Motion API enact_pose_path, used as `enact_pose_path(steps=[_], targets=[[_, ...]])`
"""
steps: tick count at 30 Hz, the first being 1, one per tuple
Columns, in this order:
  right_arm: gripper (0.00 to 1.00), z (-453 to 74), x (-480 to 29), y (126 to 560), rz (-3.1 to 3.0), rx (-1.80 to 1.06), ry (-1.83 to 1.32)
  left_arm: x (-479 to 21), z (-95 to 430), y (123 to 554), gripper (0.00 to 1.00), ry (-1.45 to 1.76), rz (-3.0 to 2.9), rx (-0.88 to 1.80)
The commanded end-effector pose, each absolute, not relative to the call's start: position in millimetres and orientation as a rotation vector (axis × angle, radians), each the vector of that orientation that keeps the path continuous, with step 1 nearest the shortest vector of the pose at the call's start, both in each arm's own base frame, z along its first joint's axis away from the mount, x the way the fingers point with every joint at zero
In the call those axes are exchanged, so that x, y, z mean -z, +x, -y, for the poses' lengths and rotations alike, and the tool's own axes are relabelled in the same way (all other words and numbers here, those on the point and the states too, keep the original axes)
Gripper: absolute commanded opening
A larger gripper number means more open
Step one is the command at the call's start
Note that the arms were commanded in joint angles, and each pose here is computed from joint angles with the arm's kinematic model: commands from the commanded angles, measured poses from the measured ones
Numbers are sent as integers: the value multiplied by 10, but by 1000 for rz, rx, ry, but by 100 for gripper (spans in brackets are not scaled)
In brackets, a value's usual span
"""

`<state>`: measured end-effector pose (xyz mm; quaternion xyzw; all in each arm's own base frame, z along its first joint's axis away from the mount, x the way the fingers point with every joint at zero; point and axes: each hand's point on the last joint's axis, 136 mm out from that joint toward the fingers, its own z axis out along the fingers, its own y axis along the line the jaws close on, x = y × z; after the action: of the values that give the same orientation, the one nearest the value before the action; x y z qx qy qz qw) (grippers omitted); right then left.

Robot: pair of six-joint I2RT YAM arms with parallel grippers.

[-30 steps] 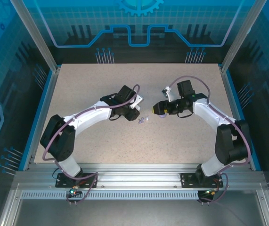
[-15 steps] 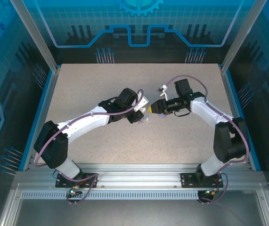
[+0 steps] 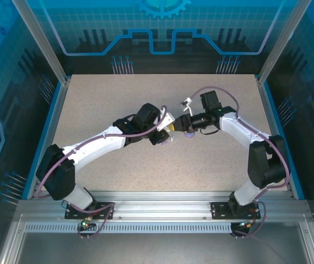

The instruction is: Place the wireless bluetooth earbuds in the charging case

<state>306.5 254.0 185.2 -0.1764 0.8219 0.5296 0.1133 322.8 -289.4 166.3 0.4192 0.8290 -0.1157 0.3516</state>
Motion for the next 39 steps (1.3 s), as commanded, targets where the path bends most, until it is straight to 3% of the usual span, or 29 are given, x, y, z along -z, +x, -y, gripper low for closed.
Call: enact_pose_path(steps=[1, 10, 17, 18, 23, 27, 39], targets=[[53, -2632, -1914, 3103, -2396, -1588, -536, -1815, 2968, 3165, 39, 1110, -2084, 333], [48, -2711, -1845, 3100, -2429, -1588, -541, -1872, 3008, 3148, 39, 1124, -2068, 332], [29, -2712, -1807, 3083, -2444, -1557, -538, -1896, 2991, 3183, 39, 1113, -2064, 307], [27, -2699, -1820, 3087, -2441, -1543, -535, -1905, 2989, 3185, 42, 1108, -2062, 305], [22, -2590, -1953, 3157, -2377, -1471, -484, -2078, 2941, 3257, 76, 971, -2054, 321], [19, -2481, -2159, 3204, -2278, -1396, -447, -2322, 2869, 3290, 83, 782, -2068, 491], [18, -2259, -2967, 3300, -1874, -1263, -299, -3205, 2730, 3302, 81, 233, -1952, 1277]])
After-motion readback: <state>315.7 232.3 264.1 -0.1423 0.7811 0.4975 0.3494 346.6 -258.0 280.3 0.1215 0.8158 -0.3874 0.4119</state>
